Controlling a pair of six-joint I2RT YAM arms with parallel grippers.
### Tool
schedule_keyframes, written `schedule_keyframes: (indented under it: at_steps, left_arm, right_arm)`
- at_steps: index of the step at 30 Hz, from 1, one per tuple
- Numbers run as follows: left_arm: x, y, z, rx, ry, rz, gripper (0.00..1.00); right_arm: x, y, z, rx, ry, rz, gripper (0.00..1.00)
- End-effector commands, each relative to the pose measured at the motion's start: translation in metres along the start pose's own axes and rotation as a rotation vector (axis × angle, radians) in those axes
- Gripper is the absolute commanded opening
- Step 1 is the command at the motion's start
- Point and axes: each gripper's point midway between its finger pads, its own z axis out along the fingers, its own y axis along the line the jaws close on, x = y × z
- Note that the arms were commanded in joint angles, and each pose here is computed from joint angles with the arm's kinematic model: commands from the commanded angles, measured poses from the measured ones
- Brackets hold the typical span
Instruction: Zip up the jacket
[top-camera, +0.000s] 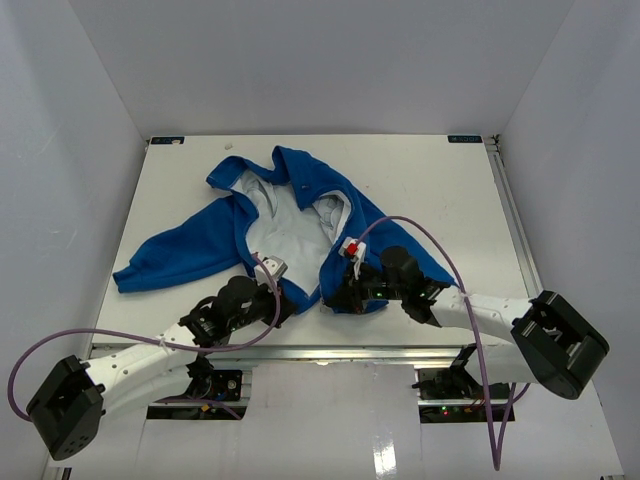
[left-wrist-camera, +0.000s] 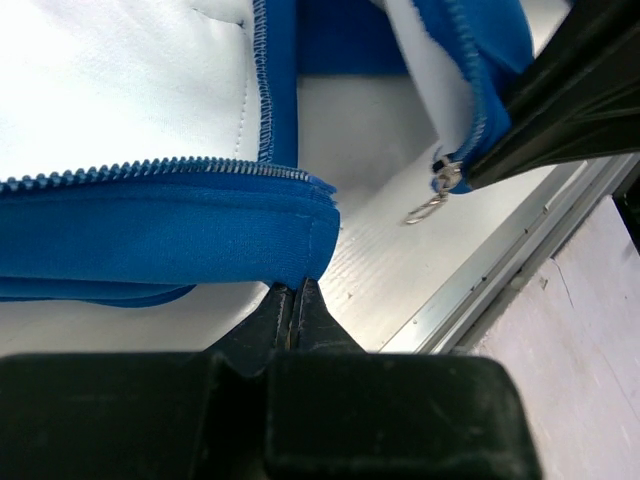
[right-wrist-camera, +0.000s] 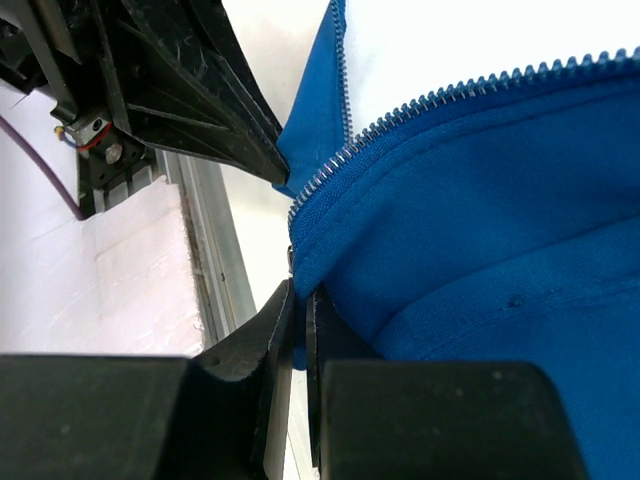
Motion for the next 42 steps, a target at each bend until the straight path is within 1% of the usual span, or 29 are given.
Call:
schedule_keyframes:
  at_steps: [1,4,9,11,16,21,30,32,35,39,40,42]
  left_arm:
    - [-0.001,-0.02,-0.002,0.078,-0.012,0.033,0.0]
    - [-0.006,-0.027,-0.004,0.107,-0.052,0.075,0.0]
    - [-0.006,-0.037,-0.004,0.159,-0.07,0.139,0.0]
    - [-0.005,-0.038,-0.003,0.154,-0.067,0.163,0.0]
    - [0.0,-0.039,0.0,0.145,-0.046,0.177,0.0]
    - [-0.002,-0.042,-0.003,0.158,-0.066,0.182,0.0]
    - [-0.002,-0.051,-0.008,0.21,-0.091,0.209,0.0]
    - [-0.003,-0.05,-0.008,0.205,-0.098,0.207,0.0]
    - [-0.006,-0.041,-0.007,0.148,-0.11,0.177,0.0]
    - [-0.002,-0.027,-0.009,0.028,-0.053,0.028,0.0]
    - [-0.007,-0.031,-0.01,0.023,-0.051,-0.023,0.0]
    - [-0.002,-0.034,-0.014,0.01,0.018,-0.078,0.01]
  right_arm:
    - [-0.015,0.01,0.007,-0.094,-0.017,-0.018,0.08]
    - [-0.009,0.011,0.005,-0.134,0.0,-0.017,0.08]
    - [-0.002,0.01,0.003,-0.173,0.015,0.014,0.08]
    - [0.002,0.012,0.001,-0.198,0.019,0.027,0.08]
    - [0.002,0.015,0.002,-0.228,0.031,0.049,0.08]
    - [-0.003,0.023,0.001,-0.326,0.054,0.079,0.08]
    - [-0.004,0.025,-0.014,-0.443,0.058,0.143,0.08]
    - [-0.009,0.023,-0.015,-0.431,0.054,0.169,0.08]
    - [-0.018,0.01,-0.01,-0.338,0.049,0.2,0.08]
    - [-0.026,-0.007,-0.008,-0.199,0.037,0.242,0.08]
    - [-0.027,-0.011,-0.008,-0.168,0.034,0.247,0.08]
    - [-0.035,-0.012,-0.01,-0.14,0.014,0.245,0.08]
